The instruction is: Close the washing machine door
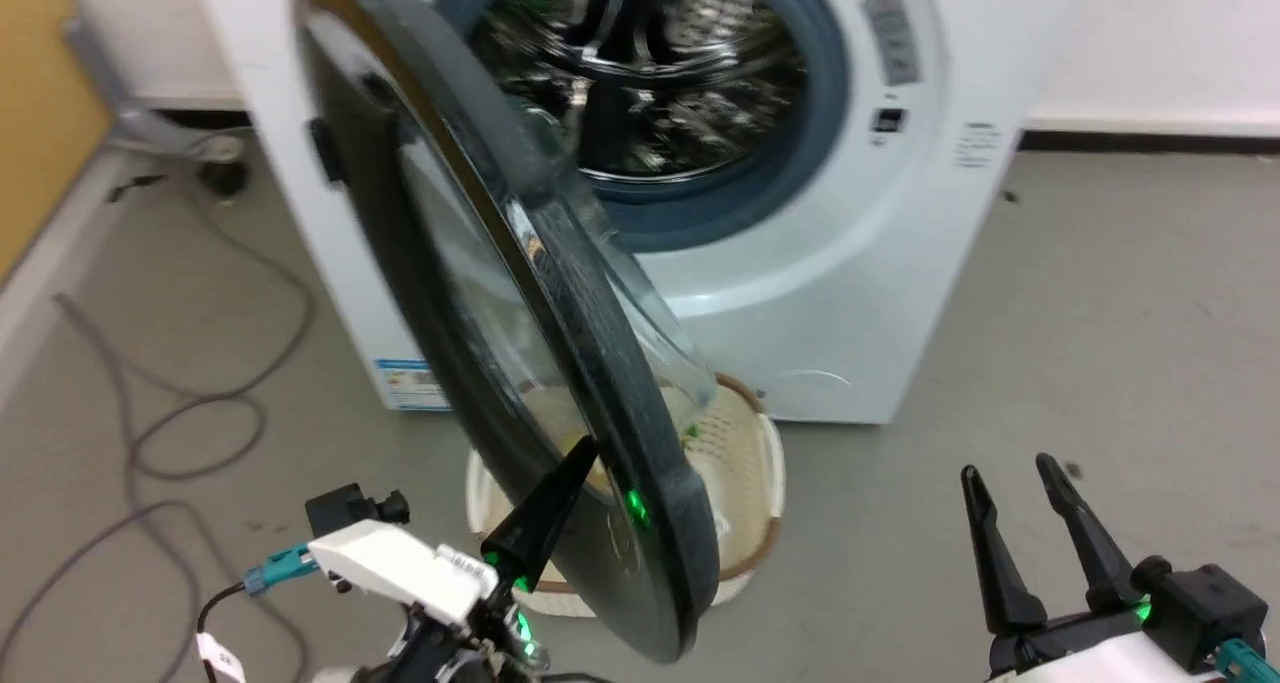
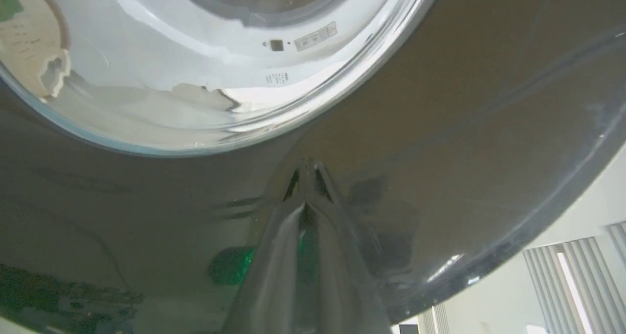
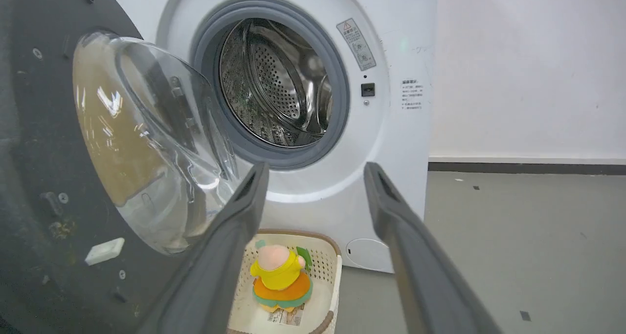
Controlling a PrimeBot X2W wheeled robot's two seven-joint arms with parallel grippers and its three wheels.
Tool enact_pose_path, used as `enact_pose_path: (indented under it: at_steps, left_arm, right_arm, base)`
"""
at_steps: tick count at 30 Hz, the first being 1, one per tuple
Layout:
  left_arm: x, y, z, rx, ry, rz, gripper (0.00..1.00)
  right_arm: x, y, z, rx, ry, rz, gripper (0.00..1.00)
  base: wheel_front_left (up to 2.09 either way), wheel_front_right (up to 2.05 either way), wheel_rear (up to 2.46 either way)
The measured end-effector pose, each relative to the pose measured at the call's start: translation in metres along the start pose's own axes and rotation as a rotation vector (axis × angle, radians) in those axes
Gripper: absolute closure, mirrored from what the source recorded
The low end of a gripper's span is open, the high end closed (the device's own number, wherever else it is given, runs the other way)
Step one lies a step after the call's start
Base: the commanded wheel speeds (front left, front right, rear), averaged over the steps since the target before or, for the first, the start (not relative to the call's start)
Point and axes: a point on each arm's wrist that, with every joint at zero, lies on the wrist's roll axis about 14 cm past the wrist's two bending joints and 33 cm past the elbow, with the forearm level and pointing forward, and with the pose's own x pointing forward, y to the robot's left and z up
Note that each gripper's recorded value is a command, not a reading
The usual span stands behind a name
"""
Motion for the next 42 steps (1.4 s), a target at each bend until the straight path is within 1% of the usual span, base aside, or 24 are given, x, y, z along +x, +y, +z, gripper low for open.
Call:
enact_pose_path:
  at_steps: [2,8,13,19,23,27,31,34,35,37,38,40,42]
  left_arm:
    - [0.014,0.004,-0.007,-0.004,0.01,0.0,1.0]
    - [0.063,0.001,-0.036,-0.021,0.069,-0.037,1.0]
    - [0.104,0.003,-0.058,-0.009,0.106,-0.038,1.0]
    - [0.155,0.005,-0.07,0.021,0.093,-0.019,1.0]
    - [0.19,0.015,-0.071,0.05,0.051,0.046,1.0]
    - [0.202,0.017,-0.068,0.052,0.028,0.05,1.0]
    - [0.2,0.016,-0.068,0.068,0.029,0.037,1.0]
    - [0.193,0.017,-0.067,0.101,0.036,0.024,1.0]
    - [0.19,0.015,-0.067,0.118,0.042,0.014,1.0]
    - [0.181,0.014,-0.07,0.184,0.066,-0.005,1.0]
    - [0.175,0.014,-0.071,0.237,0.083,-0.017,1.0]
    - [0.16,0.016,-0.07,0.393,0.112,-0.046,1.0]
    - [0.144,0.019,-0.063,0.515,0.115,-0.061,1.0]
  right_arm:
    - [-0.007,-0.012,0.001,-0.006,0.0,-0.041,0.0]
    - [-0.028,-0.044,0.005,-0.026,0.001,-0.153,0.0]
    - [-0.044,-0.064,0.008,-0.032,0.004,-0.238,0.0]
    - [-0.061,-0.079,0.006,-0.038,0.02,-0.318,0.0]
    - [-0.071,-0.086,0.002,-0.038,0.038,-0.364,0.0]
    - [-0.071,-0.088,0.003,-0.035,0.036,-0.374,0.0]
    - [-0.068,-0.085,0.003,-0.028,0.03,-0.365,0.0]
    - [-0.061,-0.081,0.005,-0.025,0.018,-0.343,0.0]
    - [-0.058,-0.079,0.006,-0.024,0.014,-0.333,0.0]
    - [-0.053,-0.076,0.007,-0.025,0.005,-0.313,0.0]
    - [-0.051,-0.074,0.009,-0.025,-0.001,-0.304,0.0]
    - [-0.046,-0.071,0.01,-0.025,-0.009,-0.282,0.0]
    - [-0.042,-0.066,0.01,-0.023,-0.01,-0.256,0.0]
  base:
    - [0.0,0.0,0.0]
    - [0.0,0.0,0.0]
    - [0.0,0.0,0.0]
    - [0.0,0.0,0.0]
    - [0.0,0.0,0.0]
    - [0.0,0.0,0.0]
    - [0.0,0.0,0.0]
    - [0.0,0.0,0.0]
    - [0.0,0.0,0.0]
    - [0.0,0.0,0.0]
    - [0.0,0.0,0.0]
    - [0.0,0.0,0.0]
    - [0.0,0.0,0.0]
